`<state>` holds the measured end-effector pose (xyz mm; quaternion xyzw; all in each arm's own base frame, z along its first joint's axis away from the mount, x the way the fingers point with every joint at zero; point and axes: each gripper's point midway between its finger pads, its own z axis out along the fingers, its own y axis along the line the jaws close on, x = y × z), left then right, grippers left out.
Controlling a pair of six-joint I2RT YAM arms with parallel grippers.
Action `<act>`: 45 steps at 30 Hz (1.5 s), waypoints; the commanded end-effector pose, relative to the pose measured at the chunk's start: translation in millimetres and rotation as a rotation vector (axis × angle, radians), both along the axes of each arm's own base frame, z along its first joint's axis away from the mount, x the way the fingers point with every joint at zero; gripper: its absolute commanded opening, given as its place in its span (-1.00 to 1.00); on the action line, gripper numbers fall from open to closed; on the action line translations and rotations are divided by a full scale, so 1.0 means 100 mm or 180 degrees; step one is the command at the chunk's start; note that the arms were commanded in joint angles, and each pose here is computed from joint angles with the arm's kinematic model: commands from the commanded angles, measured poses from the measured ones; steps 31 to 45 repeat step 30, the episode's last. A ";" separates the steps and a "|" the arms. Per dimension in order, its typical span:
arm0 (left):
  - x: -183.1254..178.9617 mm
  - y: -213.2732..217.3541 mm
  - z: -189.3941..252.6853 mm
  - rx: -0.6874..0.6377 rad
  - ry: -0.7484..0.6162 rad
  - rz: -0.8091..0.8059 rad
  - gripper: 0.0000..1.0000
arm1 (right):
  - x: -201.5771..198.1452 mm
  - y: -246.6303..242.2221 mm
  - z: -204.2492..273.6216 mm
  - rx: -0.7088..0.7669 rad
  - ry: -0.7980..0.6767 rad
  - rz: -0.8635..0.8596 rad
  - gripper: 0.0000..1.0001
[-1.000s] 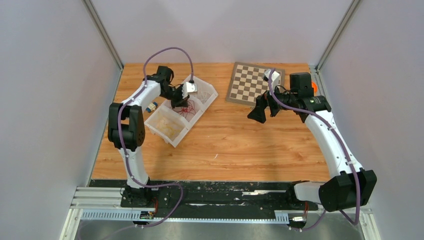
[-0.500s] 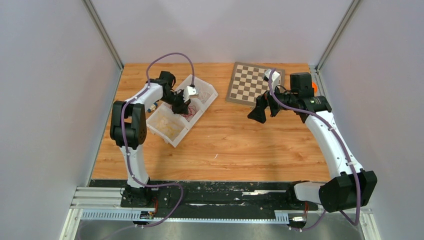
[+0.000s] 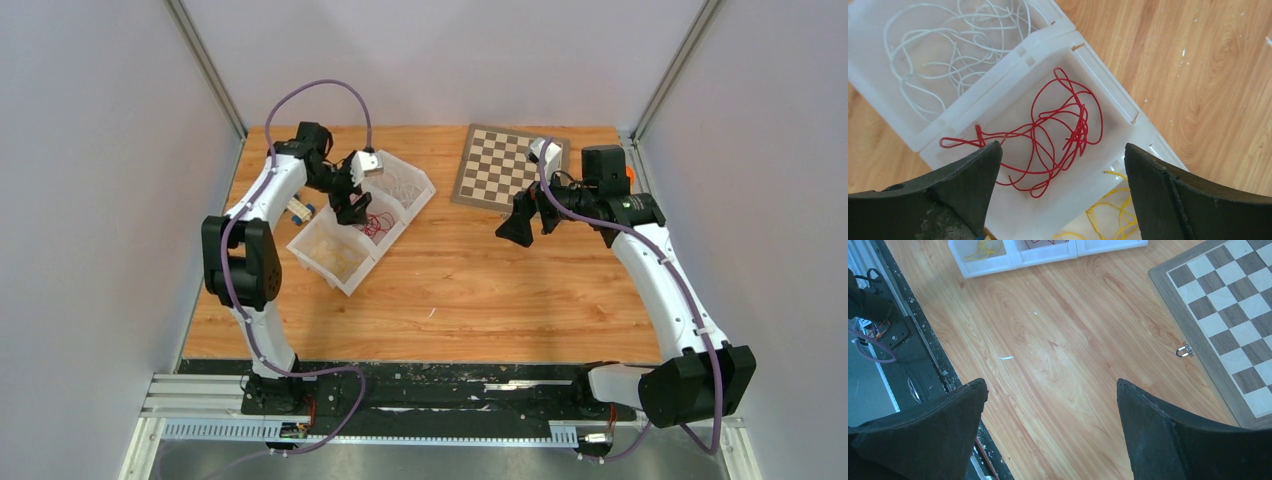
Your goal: Untangle the cables
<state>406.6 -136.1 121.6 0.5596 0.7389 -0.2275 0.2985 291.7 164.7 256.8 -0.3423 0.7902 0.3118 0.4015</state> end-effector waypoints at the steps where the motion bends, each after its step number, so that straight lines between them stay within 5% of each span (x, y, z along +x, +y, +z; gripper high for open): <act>1: -0.10 -0.01 0.66 -0.0134 -0.0251 0.0029 1.00 | -0.03 0.03 0.16 0.0040 -0.0173 0.0093 1.00; 8: -0.18 0.09 1.49 -0.0325 -0.0385 0.0803 1.00 | 0.03 -0.09 0.16 -0.0052 -0.0234 -0.0079 1.00; 13: -0.19 0.40 2.09 -0.0600 -0.0394 0.1947 1.00 | 0.25 -0.47 0.06 0.0084 -0.0026 -0.0579 1.00; 16: -0.27 0.62 2.10 -0.0541 -0.0244 0.2510 1.00 | 0.39 -0.91 -0.15 0.0144 0.0207 -0.1057 1.00; 22: -0.65 0.98 1.44 -0.0414 0.0233 0.3439 1.00 | 0.26 -1.29 -0.73 0.0074 0.0636 -0.1497 1.00; 30: -1.03 1.07 1.04 -0.0284 0.0283 0.3629 1.00 | 0.03 -1.12 -0.92 0.0186 0.0761 -0.1423 1.00; 45: -1.03 1.07 1.04 -0.0284 0.0283 0.3629 1.00 | 0.03 -1.12 -0.92 0.0186 0.0761 -0.1423 1.00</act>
